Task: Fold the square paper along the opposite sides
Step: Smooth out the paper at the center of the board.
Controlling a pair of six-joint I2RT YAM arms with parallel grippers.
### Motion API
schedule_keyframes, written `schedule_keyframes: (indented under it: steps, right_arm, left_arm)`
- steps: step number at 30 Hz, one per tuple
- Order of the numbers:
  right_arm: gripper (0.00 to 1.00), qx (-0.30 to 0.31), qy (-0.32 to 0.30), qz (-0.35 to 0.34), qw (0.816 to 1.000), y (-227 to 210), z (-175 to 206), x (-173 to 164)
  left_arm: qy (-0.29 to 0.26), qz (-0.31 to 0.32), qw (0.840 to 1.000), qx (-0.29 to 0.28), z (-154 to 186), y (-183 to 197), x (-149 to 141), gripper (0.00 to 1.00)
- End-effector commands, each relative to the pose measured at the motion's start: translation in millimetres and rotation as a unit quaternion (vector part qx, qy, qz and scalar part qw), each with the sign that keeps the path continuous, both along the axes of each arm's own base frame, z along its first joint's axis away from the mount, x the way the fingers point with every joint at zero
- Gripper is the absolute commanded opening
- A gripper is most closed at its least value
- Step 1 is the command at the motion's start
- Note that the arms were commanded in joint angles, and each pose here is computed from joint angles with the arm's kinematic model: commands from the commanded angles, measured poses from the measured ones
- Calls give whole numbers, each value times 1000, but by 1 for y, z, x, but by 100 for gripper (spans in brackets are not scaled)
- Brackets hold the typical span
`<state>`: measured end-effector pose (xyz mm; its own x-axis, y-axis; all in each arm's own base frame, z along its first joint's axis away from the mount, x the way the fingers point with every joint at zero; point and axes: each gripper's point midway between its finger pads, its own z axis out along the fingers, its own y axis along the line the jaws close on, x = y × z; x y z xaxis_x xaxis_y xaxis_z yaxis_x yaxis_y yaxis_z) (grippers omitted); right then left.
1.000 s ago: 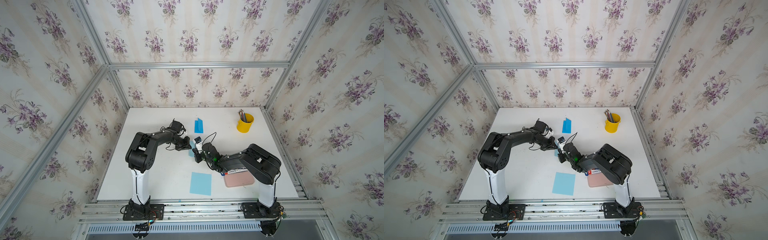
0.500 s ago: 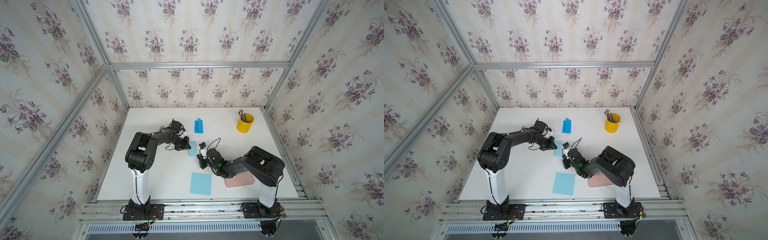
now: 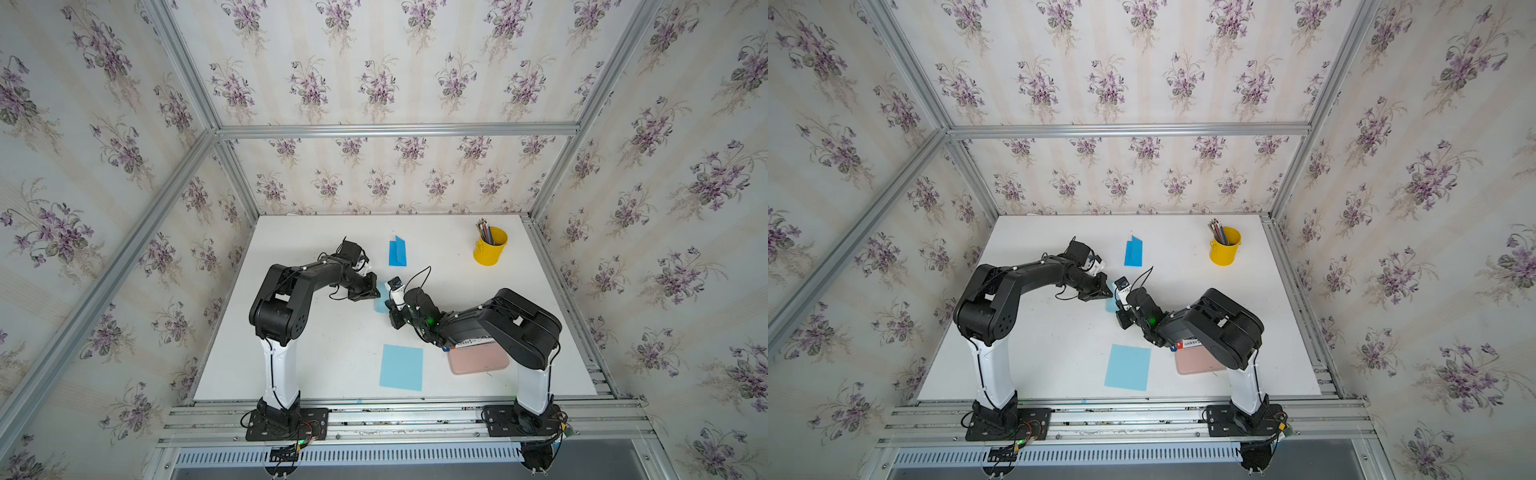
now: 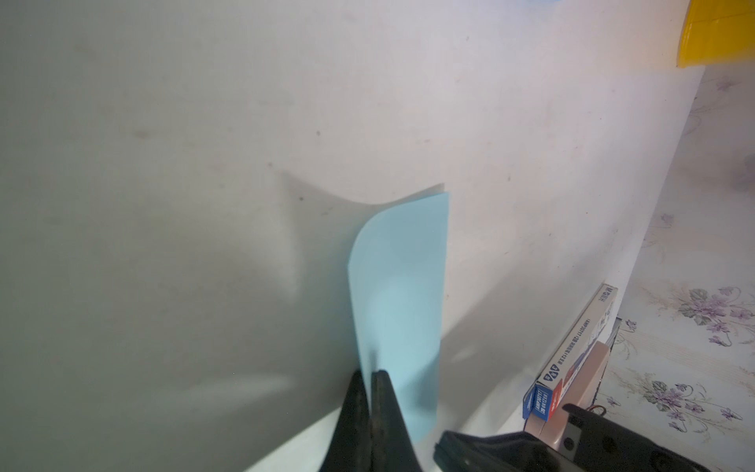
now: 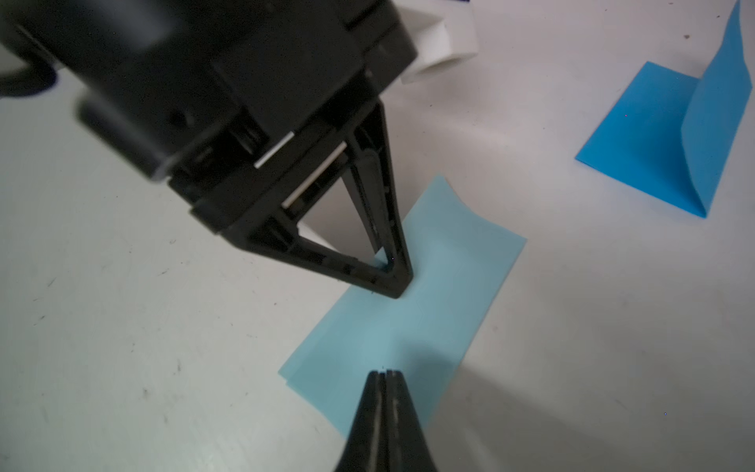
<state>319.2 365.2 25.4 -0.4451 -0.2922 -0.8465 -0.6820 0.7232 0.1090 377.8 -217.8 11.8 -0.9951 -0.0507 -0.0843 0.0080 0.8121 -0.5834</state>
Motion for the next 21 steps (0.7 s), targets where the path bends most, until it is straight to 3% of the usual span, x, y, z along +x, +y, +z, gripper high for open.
schedule_keyframes:
  steps: [1,12,16,21]
  right_arm:
    - [0,-16,0,-4,1000,1,-14,4]
    - [0,-54,48,-29,997,-54,-37,-37]
    - [0,-61,28,-39,997,-63,-21,-35]
    - [0,-29,-9,-49,998,-61,18,-20]
  left_arm:
    - [32,17,995,97,-27,33,-16,0]
    - [30,16,994,102,-27,37,-13,0]
    - [22,6,994,105,-22,37,-8,0]
    - [-20,-29,994,107,8,37,21,0]
